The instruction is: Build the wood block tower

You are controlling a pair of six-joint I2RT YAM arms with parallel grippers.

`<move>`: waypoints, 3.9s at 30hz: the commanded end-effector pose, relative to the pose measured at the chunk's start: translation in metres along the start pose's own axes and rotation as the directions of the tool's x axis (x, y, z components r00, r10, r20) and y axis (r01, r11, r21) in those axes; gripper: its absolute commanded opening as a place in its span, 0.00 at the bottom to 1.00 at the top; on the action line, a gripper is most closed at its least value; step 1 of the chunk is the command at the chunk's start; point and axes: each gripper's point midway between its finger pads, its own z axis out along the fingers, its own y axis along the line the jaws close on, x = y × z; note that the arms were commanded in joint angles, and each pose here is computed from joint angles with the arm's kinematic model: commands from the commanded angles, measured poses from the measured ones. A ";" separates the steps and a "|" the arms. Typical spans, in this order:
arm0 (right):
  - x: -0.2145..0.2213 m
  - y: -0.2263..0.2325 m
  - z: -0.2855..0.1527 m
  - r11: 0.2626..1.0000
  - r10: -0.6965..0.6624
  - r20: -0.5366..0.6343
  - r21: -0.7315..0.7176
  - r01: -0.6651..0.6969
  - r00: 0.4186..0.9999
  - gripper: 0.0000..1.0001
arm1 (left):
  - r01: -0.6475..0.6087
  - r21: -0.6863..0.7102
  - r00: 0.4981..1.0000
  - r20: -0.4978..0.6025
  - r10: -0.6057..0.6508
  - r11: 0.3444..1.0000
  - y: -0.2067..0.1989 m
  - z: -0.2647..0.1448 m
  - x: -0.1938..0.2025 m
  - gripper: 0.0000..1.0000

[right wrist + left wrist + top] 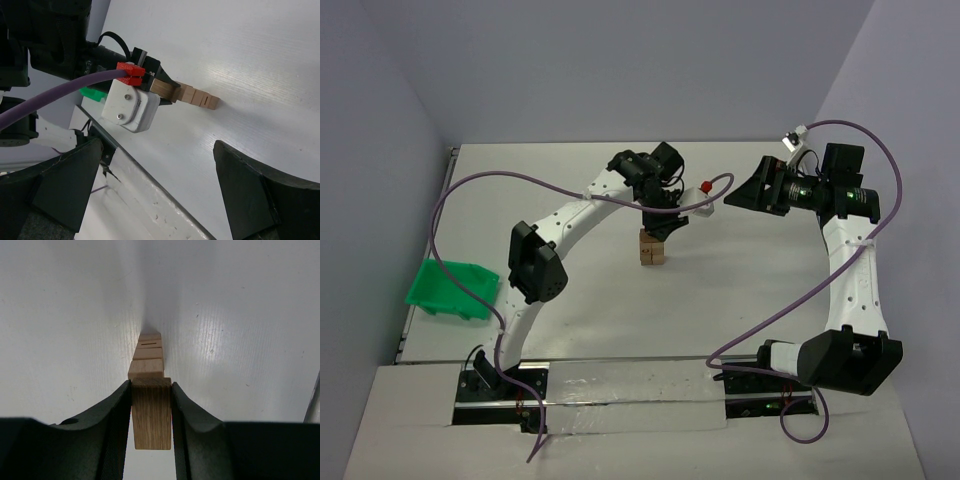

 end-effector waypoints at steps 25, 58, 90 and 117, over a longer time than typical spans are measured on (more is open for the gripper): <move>-0.004 0.005 -0.003 0.999 -0.024 0.033 -0.026 0.025 0.999 1.00 | 0.010 -0.066 0.996 0.089 -0.004 0.998 0.013 -0.022 -0.021 0.13; -0.003 0.005 -0.002 0.999 -0.015 0.032 -0.036 0.016 0.999 1.00 | 0.030 -0.024 0.998 0.049 -0.028 0.999 0.011 -0.007 -0.005 0.19; -0.001 0.004 -0.001 0.999 -0.006 0.030 -0.040 0.007 1.000 1.00 | 0.044 -0.016 0.998 0.044 -0.043 0.999 0.013 0.001 -0.004 0.27; -0.001 0.004 -0.001 0.999 0.001 0.029 -0.046 0.001 1.000 1.00 | 0.033 -0.011 0.999 0.040 -0.033 0.999 0.012 0.002 -0.004 0.36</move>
